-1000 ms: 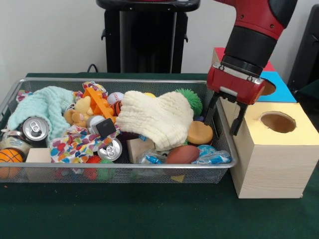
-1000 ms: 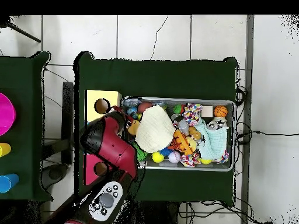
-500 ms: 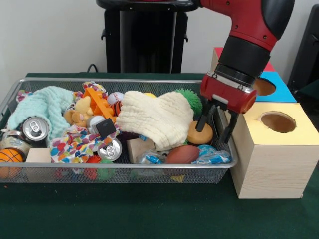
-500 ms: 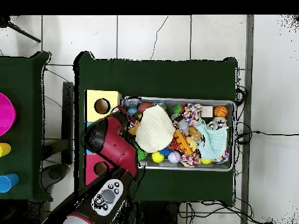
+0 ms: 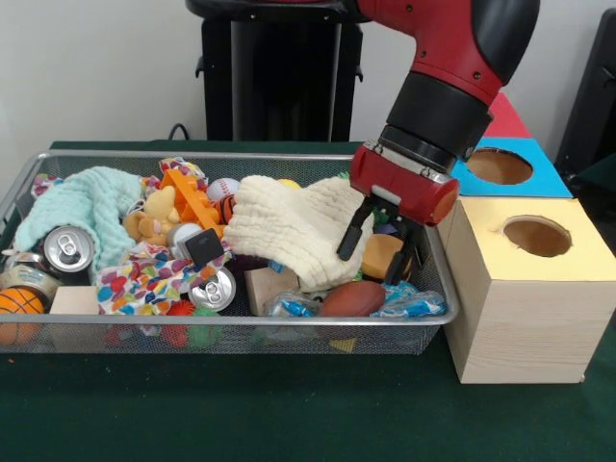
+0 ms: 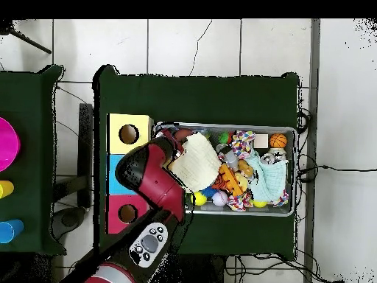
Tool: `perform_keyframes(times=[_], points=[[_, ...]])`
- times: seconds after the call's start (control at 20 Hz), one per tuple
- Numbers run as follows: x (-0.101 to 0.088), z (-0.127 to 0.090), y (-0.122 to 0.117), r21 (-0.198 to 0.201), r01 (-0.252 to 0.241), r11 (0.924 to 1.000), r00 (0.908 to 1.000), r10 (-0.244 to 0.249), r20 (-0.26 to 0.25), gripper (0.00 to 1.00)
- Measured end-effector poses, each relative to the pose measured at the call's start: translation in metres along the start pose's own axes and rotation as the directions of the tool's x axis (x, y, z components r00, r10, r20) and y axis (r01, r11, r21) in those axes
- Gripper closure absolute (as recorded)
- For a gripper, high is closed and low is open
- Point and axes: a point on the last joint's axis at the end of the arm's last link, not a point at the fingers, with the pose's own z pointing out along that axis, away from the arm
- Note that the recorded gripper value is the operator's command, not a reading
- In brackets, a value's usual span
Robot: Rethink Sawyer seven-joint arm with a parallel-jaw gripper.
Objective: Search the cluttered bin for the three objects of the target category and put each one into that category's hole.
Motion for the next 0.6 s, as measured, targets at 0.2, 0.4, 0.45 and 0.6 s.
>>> perform_keyframes(times=[0.2,0.4,0.45,0.6], points=[[-0.005,0.004,-0.002,0.0,-0.012,0.9999,0.9999,0.012,0.005,0.0],[-0.006,0.006,0.002,-0.012,-0.028,0.9995,0.9996,0.028,0.001,0.0],[-0.005,0.007,0.004,-0.019,-0.036,0.9992,0.9994,0.036,-0.001,0.0],[-0.005,0.008,0.009,-0.033,-0.048,0.9983,0.9988,0.048,-0.009,0.0]])
